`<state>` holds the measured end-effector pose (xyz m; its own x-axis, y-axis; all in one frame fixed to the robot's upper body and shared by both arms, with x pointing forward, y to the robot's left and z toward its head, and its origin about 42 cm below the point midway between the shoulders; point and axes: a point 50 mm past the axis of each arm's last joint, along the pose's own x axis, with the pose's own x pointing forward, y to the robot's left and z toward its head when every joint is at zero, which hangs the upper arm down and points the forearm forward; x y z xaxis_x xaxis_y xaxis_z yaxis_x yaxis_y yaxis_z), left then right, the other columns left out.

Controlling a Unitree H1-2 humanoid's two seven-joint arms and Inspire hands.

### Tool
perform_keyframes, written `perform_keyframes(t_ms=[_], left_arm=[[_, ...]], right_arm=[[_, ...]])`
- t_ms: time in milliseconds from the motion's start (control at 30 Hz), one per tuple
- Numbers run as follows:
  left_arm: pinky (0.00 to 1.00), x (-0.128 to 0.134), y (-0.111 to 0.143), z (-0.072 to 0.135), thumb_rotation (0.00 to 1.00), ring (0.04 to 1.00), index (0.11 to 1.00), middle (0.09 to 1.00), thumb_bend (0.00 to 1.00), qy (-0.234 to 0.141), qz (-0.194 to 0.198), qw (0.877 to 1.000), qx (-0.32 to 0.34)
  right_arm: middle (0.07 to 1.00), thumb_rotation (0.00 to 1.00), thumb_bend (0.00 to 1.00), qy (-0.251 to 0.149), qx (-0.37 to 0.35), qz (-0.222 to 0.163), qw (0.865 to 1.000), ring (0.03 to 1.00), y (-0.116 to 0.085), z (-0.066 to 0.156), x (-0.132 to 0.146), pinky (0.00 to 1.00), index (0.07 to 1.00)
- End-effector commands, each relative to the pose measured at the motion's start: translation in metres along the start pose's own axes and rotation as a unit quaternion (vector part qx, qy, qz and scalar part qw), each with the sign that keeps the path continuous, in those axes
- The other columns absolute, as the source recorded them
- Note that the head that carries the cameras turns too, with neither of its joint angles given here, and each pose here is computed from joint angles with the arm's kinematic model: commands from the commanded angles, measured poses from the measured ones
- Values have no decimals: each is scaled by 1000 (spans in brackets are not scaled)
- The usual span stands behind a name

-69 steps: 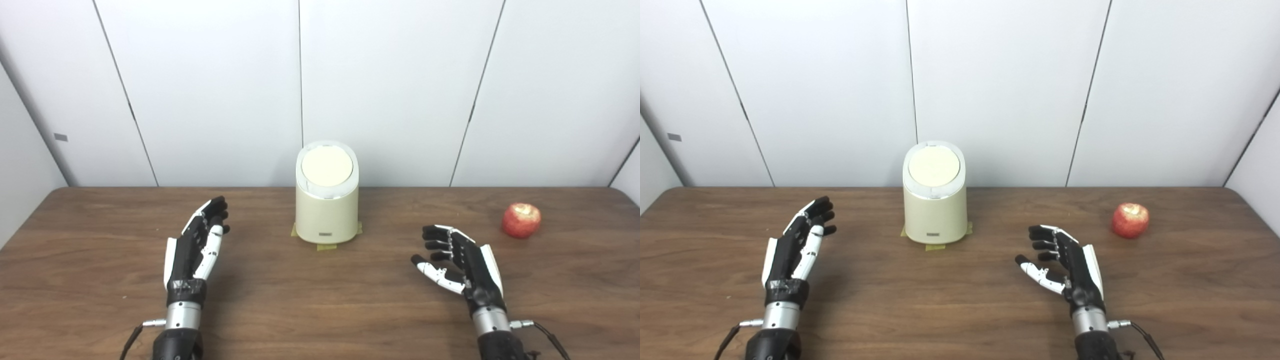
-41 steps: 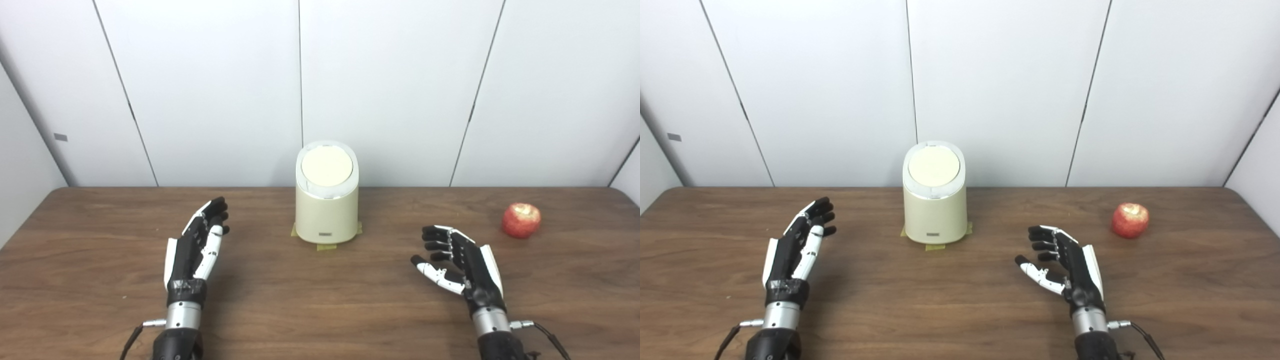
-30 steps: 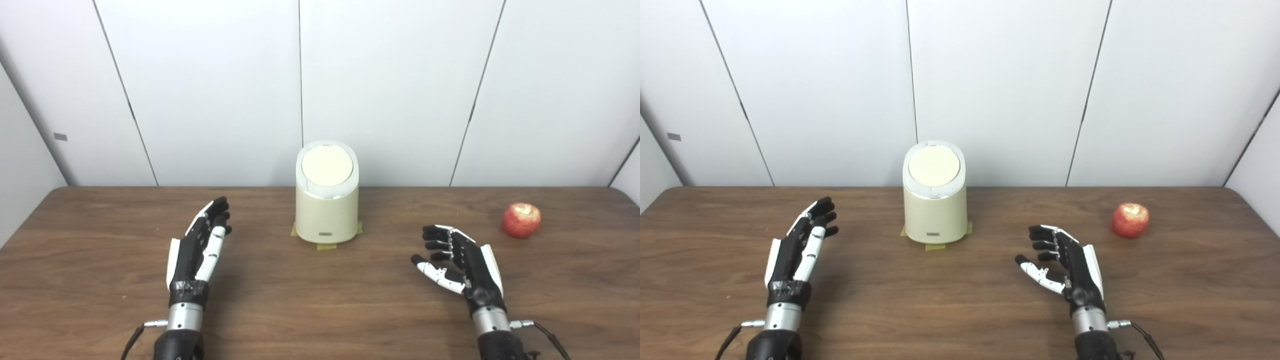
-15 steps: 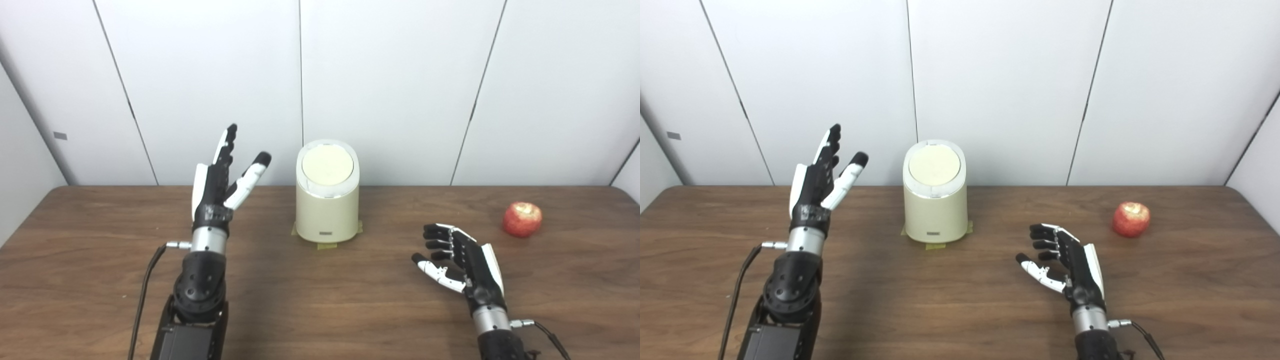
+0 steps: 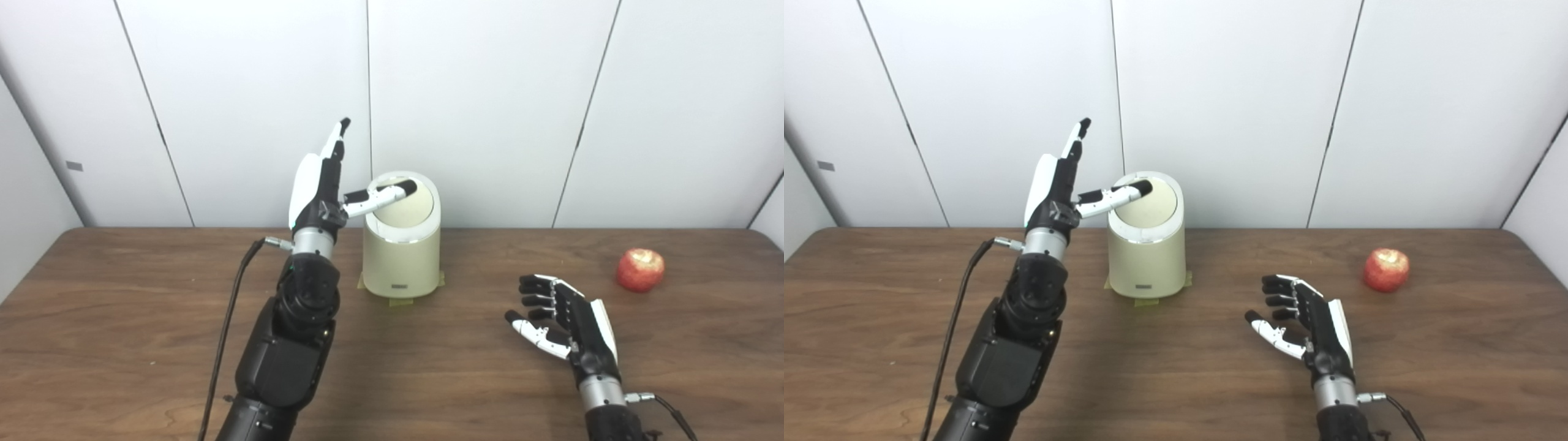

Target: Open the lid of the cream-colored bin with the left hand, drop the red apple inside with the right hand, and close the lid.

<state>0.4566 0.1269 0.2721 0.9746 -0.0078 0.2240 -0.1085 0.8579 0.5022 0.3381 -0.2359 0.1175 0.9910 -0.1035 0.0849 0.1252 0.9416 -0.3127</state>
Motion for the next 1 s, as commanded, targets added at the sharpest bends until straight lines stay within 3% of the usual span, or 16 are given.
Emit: perform_keyframes(t_ms=[0,133,333,433,567,967], left_arm=[[1000,20,12,33,253,1000,1000,1000,982,-36,18,999,17],[1000,34,13,35,159,1000,1000,1000,959,-25,12,999,32],[1000,44,7,34,160,1000,1000,1000,932,-3,14,998,57],[1000,46,4,31,174,1000,1000,1000,888,4,17,998,61],[1000,48,1,26,171,1000,1000,1000,757,19,32,997,63],[1000,47,-11,11,64,1000,1000,1000,897,57,30,992,110]], right_arm=[[679,2,276,-21,1,0,1000,661,2,13,7,577,659],[681,0,274,-18,2,1,1000,667,3,15,7,588,664],[680,0,282,-15,2,2,1000,662,2,14,7,583,668],[685,0,280,-14,-1,2,1000,669,1,14,6,590,672],[685,0,279,-8,-2,5,1000,666,1,14,5,590,673],[686,0,297,2,-26,18,999,671,1,16,4,609,666]])
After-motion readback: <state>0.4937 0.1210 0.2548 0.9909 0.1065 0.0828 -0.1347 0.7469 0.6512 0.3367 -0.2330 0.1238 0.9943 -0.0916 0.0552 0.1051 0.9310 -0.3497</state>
